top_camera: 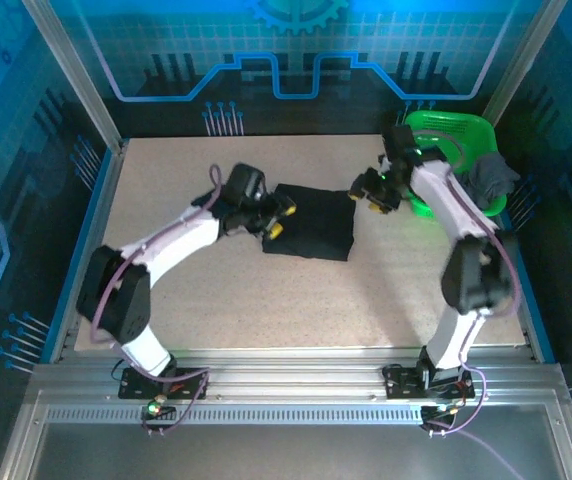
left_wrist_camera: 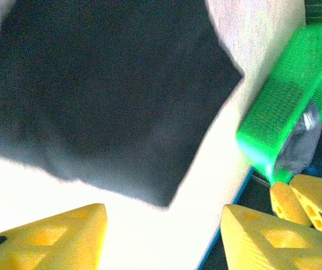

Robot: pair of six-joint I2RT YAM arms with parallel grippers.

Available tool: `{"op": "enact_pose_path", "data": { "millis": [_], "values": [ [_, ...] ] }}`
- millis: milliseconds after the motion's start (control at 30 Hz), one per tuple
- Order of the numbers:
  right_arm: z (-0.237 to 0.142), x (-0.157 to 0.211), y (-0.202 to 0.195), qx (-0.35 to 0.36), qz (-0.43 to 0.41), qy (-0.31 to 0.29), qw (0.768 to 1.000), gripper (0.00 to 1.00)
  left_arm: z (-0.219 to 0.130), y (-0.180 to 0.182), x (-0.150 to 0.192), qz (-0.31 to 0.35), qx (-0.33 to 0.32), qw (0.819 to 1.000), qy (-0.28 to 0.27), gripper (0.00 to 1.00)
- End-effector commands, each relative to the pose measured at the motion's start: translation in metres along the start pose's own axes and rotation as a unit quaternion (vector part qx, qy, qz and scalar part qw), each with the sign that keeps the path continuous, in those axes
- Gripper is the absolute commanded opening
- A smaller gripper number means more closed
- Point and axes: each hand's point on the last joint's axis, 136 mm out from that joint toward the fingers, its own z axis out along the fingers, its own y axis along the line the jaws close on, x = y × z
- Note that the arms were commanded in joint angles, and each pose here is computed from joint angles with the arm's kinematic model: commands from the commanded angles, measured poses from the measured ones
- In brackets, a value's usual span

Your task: Fold and stack the t-shirts

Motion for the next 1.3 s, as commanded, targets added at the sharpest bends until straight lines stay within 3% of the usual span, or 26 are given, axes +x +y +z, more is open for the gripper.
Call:
{"op": "enact_pose_path", "data": {
  "millis": [0,200,333,533,633,833,1067,1267],
  "values": [
    [-0.018,0.036,0.009,-0.076,-0.013,-0.031,0.997,0.54,0.017,0.011,0.040,-0.086,0.038,0.996,0.005,0.65],
    [-0.043,0.087,-0.030,-0.113,0.010,-0.046,0.992,0.60,0.076,-0.009,0.080,-0.125,0.076,0.989,0.026,0.73],
    [-0.056,0.097,-0.048,-0.116,0.020,-0.048,0.992,0.60,0.103,-0.004,0.075,-0.135,0.069,0.988,-0.008,0.81],
    [-0.073,0.100,-0.055,-0.123,0.022,-0.058,0.990,0.59,0.141,0.000,0.068,-0.145,0.058,0.987,-0.019,0.77],
    [-0.074,0.105,-0.058,-0.123,0.025,-0.055,0.991,0.59,0.160,0.003,0.063,-0.156,0.057,0.986,-0.024,0.61],
    [-0.070,0.107,-0.058,-0.134,0.042,-0.049,0.989,0.57,0.178,0.009,0.023,-0.188,0.071,0.977,-0.077,0.03],
    [-0.078,0.097,-0.027,-0.157,-0.015,-0.053,0.986,0.56,0.137,0.016,-0.059,-0.178,0.092,0.975,-0.100,0.00],
    [-0.074,0.092,0.005,-0.158,-0.054,-0.046,0.985,0.55,0.076,0.037,-0.147,-0.095,0.098,0.987,-0.086,0.00]
  ]
}}
